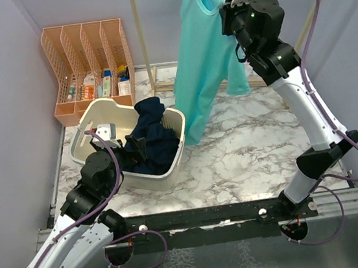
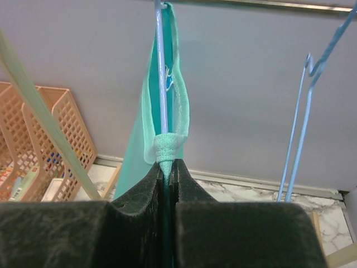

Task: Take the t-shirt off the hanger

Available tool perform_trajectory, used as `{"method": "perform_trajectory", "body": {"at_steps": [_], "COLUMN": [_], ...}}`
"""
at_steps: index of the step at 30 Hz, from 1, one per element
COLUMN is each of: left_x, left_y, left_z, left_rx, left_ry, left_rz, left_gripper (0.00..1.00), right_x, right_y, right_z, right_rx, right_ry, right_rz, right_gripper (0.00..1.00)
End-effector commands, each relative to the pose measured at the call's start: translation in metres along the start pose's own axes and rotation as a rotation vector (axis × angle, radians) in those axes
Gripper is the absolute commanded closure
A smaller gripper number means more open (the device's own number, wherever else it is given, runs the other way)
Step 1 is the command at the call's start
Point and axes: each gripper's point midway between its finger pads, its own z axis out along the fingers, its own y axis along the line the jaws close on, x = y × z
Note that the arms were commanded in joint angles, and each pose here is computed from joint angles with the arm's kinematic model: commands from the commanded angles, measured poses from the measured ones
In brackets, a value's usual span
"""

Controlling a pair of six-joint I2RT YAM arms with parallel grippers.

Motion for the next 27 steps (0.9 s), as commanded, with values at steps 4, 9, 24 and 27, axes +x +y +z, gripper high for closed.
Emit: {"method": "perform_trajectory", "body": {"at_steps": [4, 9, 24, 27], "left_x": [-0.008, -0.01, -0.009, -0.023], "left_y": [-0.008, -0.016, -0.033, -0.044], "left_z": [-0.001, -0.001, 0.005, 0.004], "left_rx": [0.045, 0.094, 0.174, 0.222], "left_ry": [-0.032, -0.044, -0.032, -0.076], "left_rz": [-0.014, -0.003, 0.026, 0.039], "left_gripper": [0.14, 0.12, 0.08, 0.02], "right_x": [-0.069, -0.053, -0.076, -0.064], "right_y": [-0.005, 0.0, -0.009, 0.001], "right_z": [-0.038, -0.058, -0.121, -0.136], "right_rx": [-0.052, -0.112, -0.181, -0.255], "right_ry": [-0.185, -0.125, -0.127, -0.064], "right_rz": [0.099, 0.118, 0.147, 0.167], "right_gripper": [0.99, 0.99, 0.99, 0.99]}}
